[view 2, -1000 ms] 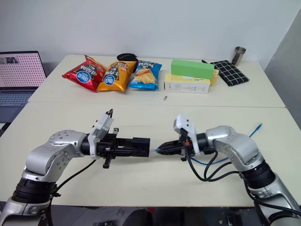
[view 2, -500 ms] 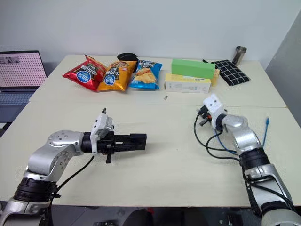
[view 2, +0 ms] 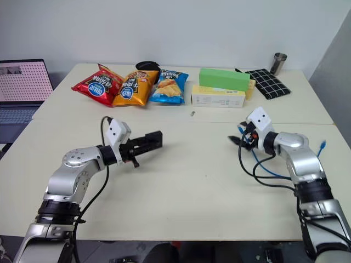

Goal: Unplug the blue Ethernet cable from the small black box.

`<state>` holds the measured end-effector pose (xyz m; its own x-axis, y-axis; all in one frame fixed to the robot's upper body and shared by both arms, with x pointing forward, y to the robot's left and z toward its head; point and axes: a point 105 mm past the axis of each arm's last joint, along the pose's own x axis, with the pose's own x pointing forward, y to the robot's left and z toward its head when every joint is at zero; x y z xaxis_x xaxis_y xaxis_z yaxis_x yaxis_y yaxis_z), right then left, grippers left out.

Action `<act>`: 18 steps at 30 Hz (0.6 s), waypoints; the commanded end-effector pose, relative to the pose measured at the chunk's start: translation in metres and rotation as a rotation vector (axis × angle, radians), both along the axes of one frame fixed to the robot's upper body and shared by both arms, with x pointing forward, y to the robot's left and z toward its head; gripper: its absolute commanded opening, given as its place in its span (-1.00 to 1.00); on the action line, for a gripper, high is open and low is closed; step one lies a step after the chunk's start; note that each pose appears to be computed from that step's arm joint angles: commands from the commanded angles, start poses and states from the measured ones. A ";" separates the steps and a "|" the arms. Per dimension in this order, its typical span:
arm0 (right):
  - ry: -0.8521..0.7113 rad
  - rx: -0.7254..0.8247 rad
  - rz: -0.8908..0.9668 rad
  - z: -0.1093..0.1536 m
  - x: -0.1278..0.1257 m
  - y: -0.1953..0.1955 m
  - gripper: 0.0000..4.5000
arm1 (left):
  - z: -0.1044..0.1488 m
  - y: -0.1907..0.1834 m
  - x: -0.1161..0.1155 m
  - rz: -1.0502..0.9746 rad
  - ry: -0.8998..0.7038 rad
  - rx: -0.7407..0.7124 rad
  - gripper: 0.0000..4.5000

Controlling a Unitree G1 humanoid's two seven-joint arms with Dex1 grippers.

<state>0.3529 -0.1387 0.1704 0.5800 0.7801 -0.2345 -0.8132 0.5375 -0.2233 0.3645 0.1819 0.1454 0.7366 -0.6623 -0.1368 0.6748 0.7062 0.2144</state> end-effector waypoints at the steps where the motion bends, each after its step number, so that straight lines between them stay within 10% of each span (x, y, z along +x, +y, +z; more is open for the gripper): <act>1: -0.050 0.065 0.229 0.037 -0.040 0.044 0.71 | 0.017 0.028 0.020 0.214 -0.172 -0.009 -0.64; 12: -0.062 0.058 0.283 0.043 -0.051 0.077 0.71 | -0.023 0.057 0.036 0.446 -0.141 -0.097 -0.64; 18: -0.054 0.048 0.280 0.040 -0.052 0.078 0.73 | -0.028 0.057 0.034 0.441 -0.108 -0.152 0.06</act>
